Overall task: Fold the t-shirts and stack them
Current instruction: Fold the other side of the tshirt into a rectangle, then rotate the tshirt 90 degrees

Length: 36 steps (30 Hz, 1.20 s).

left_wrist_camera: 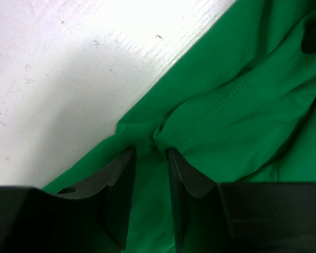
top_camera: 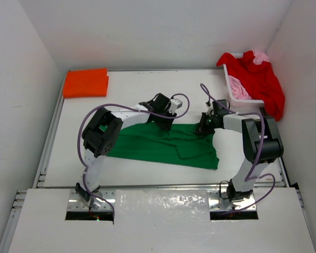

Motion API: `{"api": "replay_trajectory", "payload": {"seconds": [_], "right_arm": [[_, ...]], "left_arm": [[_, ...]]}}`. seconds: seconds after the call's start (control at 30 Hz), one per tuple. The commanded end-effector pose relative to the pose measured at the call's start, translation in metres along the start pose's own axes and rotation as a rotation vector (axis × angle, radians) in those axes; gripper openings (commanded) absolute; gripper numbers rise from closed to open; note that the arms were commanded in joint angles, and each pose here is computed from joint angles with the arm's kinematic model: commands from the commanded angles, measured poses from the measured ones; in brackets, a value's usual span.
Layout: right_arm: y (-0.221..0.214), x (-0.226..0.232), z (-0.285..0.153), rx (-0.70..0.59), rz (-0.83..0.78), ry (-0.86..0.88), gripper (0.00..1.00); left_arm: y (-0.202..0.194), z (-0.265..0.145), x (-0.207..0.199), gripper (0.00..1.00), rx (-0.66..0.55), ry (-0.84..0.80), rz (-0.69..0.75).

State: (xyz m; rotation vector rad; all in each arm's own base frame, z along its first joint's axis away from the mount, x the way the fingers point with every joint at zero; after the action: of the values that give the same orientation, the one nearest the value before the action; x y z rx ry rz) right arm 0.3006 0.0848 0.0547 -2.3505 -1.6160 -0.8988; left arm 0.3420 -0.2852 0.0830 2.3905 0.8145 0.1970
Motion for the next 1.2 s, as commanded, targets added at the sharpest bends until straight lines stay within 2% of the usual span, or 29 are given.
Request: {"api": "replay_trajectory", "payload": {"seconds": [0.0, 0.13, 0.33, 0.47, 0.6, 0.67, 0.8, 0.97, 1.1, 1.17], "right_arm": [[-0.006, -0.022, 0.007, -0.028, -0.012, -0.143, 0.00], [0.007, -0.011, 0.000, -0.071, -0.075, -0.097, 0.03], [0.044, 0.033, -0.046, -0.245, -0.205, 0.002, 0.16], [0.059, 0.042, -0.077, -0.285, -0.215, -0.050, 0.26], [0.068, 0.034, -0.090, -0.293, -0.218, -0.165, 0.36], [0.069, 0.025, -0.088, -0.262, -0.196, -0.224, 0.40], [0.068, 0.010, -0.076, -0.217, -0.177, -0.291, 0.41], [0.066, -0.006, -0.049, -0.112, -0.160, -0.334, 0.27], [0.067, -0.012, -0.030, -0.066, -0.139, -0.332, 0.25], [0.068, -0.018, -0.017, -0.035, -0.130, -0.346, 0.24]], "left_arm": [[0.009, -0.008, 0.002, 0.29, -0.027, 0.016, 0.024], [0.018, -0.013, 0.004, 0.29, -0.036, 0.020, 0.029], [0.049, -0.042, 0.006, 0.47, -0.088, 0.020, 0.065], [0.070, -0.072, 0.011, 0.48, -0.140, 0.035, 0.078], [0.066, -0.099, 0.024, 0.51, -0.131, 0.055, 0.084], [0.050, -0.114, 0.045, 0.52, -0.083, 0.091, 0.067], [-0.021, -0.138, 0.105, 0.52, 0.067, 0.219, -0.023], [-0.114, -0.153, 0.156, 0.53, 0.226, 0.383, -0.105], [-0.167, -0.153, 0.182, 0.52, 0.307, 0.454, -0.207], [-0.184, -0.152, 0.185, 0.52, 0.345, 0.481, -0.208]]}}
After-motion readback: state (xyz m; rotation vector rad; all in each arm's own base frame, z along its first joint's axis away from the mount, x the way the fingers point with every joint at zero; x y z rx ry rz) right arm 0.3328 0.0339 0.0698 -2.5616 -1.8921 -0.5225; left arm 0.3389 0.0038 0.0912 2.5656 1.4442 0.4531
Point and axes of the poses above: each gripper's point midway between its finger pads, its own z axis out along the fingers, its own x axis along the line the jaws close on, y = z × x, the point moved 8 cm from there along -z, back along the fingers, and after that the axes turned 11 degrees about z, right-handed, at the moved point
